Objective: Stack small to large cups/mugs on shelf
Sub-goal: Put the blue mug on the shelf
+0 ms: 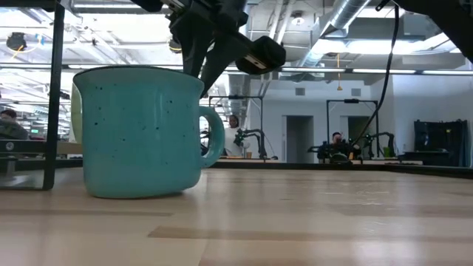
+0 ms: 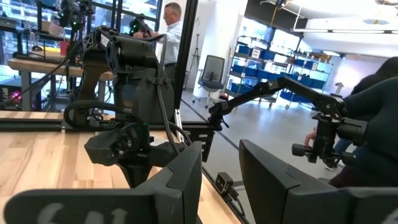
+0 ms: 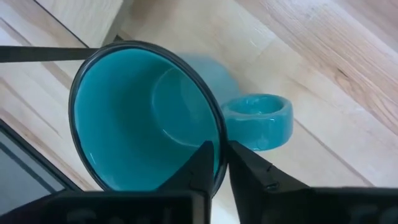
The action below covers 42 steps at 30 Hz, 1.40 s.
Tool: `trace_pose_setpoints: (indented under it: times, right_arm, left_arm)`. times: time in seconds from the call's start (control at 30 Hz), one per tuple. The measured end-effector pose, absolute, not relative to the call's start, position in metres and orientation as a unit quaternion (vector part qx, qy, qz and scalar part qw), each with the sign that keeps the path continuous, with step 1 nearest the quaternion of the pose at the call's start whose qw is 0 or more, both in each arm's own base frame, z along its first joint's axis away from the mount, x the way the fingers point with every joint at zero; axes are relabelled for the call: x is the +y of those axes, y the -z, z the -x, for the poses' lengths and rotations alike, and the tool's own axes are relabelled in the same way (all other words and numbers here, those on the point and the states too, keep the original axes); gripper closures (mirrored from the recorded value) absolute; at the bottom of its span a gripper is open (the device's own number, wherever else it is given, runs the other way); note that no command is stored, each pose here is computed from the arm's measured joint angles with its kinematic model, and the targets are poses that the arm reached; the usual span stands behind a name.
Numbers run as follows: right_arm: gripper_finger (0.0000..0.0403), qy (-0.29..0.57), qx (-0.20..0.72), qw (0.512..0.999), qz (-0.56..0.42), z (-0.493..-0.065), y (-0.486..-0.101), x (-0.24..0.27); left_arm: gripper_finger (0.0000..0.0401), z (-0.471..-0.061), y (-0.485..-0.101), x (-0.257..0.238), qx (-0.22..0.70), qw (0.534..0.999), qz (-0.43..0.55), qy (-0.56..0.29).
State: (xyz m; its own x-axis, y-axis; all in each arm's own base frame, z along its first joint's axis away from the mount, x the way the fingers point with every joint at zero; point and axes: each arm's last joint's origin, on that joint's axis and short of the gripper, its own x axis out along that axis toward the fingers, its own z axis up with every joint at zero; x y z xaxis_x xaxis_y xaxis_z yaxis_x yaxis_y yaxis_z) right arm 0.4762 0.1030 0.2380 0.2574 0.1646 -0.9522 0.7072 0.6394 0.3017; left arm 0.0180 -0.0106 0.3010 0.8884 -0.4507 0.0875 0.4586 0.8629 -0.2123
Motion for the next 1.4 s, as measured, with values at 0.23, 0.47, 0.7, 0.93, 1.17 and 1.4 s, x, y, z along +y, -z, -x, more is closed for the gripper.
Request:
trace_pose_setpoints:
  times: [0.23, 0.47, 0.7, 0.93, 1.17, 1.4]
  right_arm:
    - [0.028, 0.193, 0.582, 0.696, -0.374, -0.475, -0.238, 0.103]
    - [0.0239, 0.171, 0.585, 0.722, -0.327, -0.476, -0.238, 0.102]
    - [0.0221, 0.169, 0.582, 0.735, -0.303, -0.477, -0.238, 0.095]
    - [0.0219, 0.14, 0.558, 0.767, -0.284, -0.477, -0.262, 0.083]
    - [0.0223, 0.048, 0.548, 0.819, -0.163, -0.467, -0.292, 0.065]
    - [0.0221, -0.045, 0.565, 0.824, -0.02, -0.46, -0.297, 0.059]
  left_arm:
    - [0.0303, -0.018, -0.301, -0.011, -0.017, 0.965, 0.114, 0.235]
    - [0.0303, -0.018, -0.301, -0.011, -0.018, 0.965, 0.114, 0.235]
    - [0.0303, -0.018, -0.301, -0.011, -0.017, 0.965, 0.114, 0.236]
    - [0.0303, -0.018, -0.301, -0.011, -0.017, 0.965, 0.114, 0.235]
    - [0.0303, -0.018, -0.299, -0.011, -0.008, 0.966, 0.113, 0.233]
    - [0.0303, -0.019, -0.299, -0.01, -0.006, 0.969, 0.114, 0.221]
